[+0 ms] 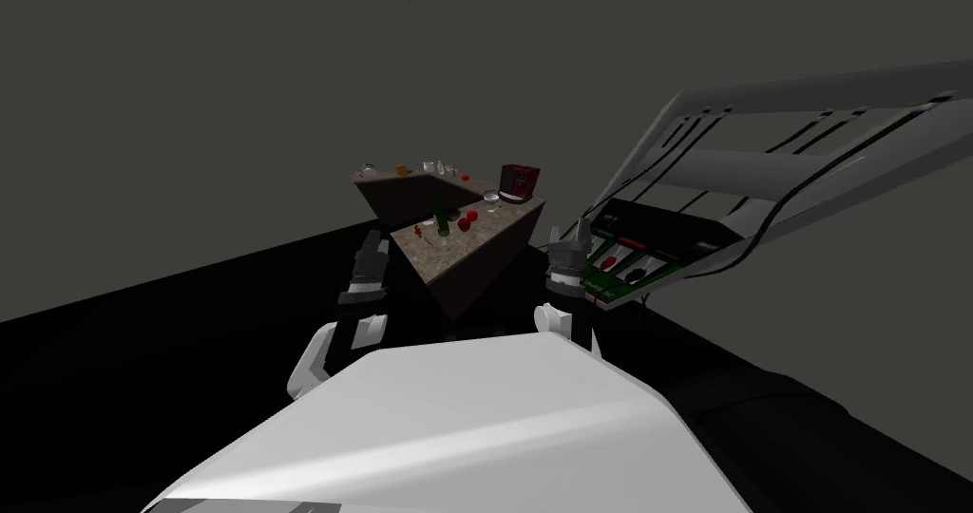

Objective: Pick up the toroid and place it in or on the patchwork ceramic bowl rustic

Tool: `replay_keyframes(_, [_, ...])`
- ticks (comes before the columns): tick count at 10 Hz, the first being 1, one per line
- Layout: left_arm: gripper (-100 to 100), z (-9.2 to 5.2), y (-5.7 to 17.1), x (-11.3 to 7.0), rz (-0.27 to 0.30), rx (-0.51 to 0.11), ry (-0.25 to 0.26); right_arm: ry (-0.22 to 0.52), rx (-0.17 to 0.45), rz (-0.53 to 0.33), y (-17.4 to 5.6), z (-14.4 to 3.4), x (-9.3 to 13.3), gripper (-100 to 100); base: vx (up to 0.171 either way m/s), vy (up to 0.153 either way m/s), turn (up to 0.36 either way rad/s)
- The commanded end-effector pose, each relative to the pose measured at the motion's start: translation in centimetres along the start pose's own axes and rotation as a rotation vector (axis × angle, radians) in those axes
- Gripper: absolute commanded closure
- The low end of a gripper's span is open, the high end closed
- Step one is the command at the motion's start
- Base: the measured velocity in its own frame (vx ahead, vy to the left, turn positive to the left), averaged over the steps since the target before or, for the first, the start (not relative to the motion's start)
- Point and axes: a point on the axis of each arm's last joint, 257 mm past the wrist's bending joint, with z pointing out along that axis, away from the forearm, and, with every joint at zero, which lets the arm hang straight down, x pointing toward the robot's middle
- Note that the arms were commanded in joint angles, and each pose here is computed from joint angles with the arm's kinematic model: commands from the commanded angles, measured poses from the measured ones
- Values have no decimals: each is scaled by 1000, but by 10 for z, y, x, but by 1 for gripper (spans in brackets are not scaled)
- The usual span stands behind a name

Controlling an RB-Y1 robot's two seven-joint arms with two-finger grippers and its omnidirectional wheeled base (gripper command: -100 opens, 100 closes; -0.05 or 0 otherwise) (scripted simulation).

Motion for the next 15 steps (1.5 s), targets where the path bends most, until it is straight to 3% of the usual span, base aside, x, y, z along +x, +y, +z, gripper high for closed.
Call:
replay_keyframes(1, [-100,-3,20,-3,19,-40,4,0,0,0,0,0,0,0,-59,-21,-100])
replay_keyframes(5, [-100,-11,67,-13,59,-137,9,0,0,0,0,0,0,0,-82,-26,-99])
replay_keyframes(6, [-100,-11,67,-13,59,-137,9,0,0,0,0,0,0,0,-41,-13,-28])
replay_keyframes(15, [-100,-36,155,-25,95,-317,23,0,0,0,0,0,0,0,-2,-7,-71])
